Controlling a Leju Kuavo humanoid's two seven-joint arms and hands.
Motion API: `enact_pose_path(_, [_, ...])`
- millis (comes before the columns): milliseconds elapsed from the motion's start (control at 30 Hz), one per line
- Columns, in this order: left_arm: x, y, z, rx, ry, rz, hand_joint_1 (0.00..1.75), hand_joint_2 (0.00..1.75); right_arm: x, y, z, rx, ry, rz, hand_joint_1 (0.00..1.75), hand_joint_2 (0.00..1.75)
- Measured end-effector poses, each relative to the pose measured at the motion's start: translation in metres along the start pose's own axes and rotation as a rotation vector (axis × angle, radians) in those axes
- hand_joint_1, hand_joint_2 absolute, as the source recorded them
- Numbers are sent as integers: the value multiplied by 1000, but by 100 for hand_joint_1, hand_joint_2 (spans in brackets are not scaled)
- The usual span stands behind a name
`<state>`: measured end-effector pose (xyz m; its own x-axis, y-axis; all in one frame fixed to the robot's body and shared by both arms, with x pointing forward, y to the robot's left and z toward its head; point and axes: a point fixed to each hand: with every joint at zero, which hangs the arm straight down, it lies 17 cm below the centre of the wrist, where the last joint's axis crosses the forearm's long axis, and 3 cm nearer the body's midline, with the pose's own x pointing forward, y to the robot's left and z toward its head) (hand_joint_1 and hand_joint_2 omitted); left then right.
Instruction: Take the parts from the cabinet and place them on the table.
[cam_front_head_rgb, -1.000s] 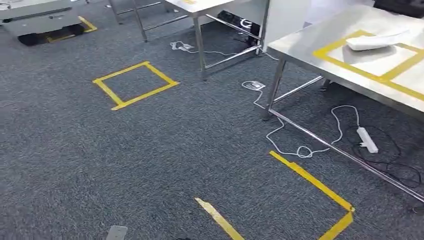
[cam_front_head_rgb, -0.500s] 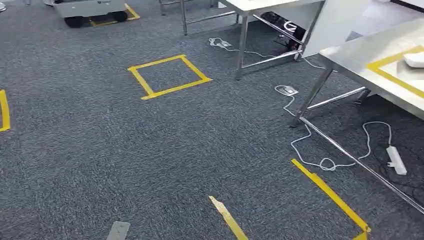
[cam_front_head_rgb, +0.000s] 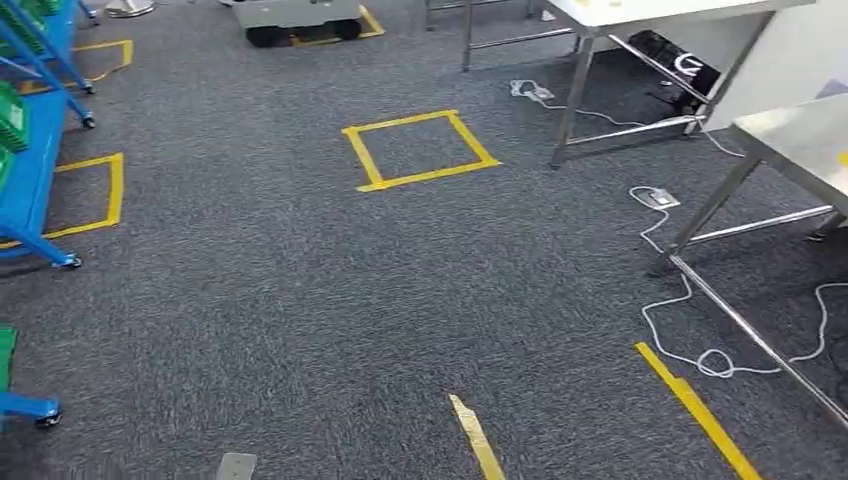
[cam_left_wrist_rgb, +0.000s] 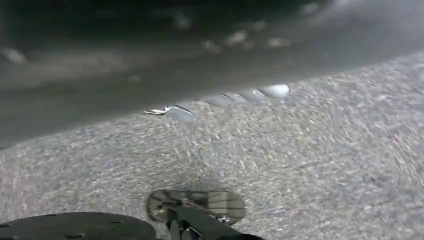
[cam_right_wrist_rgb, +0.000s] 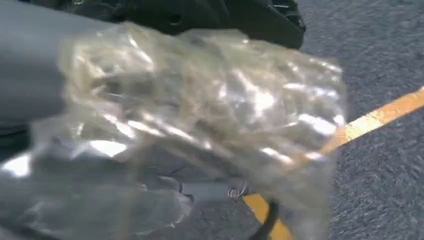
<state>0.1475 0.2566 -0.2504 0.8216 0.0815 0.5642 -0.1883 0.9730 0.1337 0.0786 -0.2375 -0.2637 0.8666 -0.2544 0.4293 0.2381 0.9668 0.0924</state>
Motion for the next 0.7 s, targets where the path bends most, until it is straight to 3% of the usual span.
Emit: enact_pose_path(700, [-7,7,3,35,0,-5,0,0,2,8,-1,9,-1,-10,0,0])
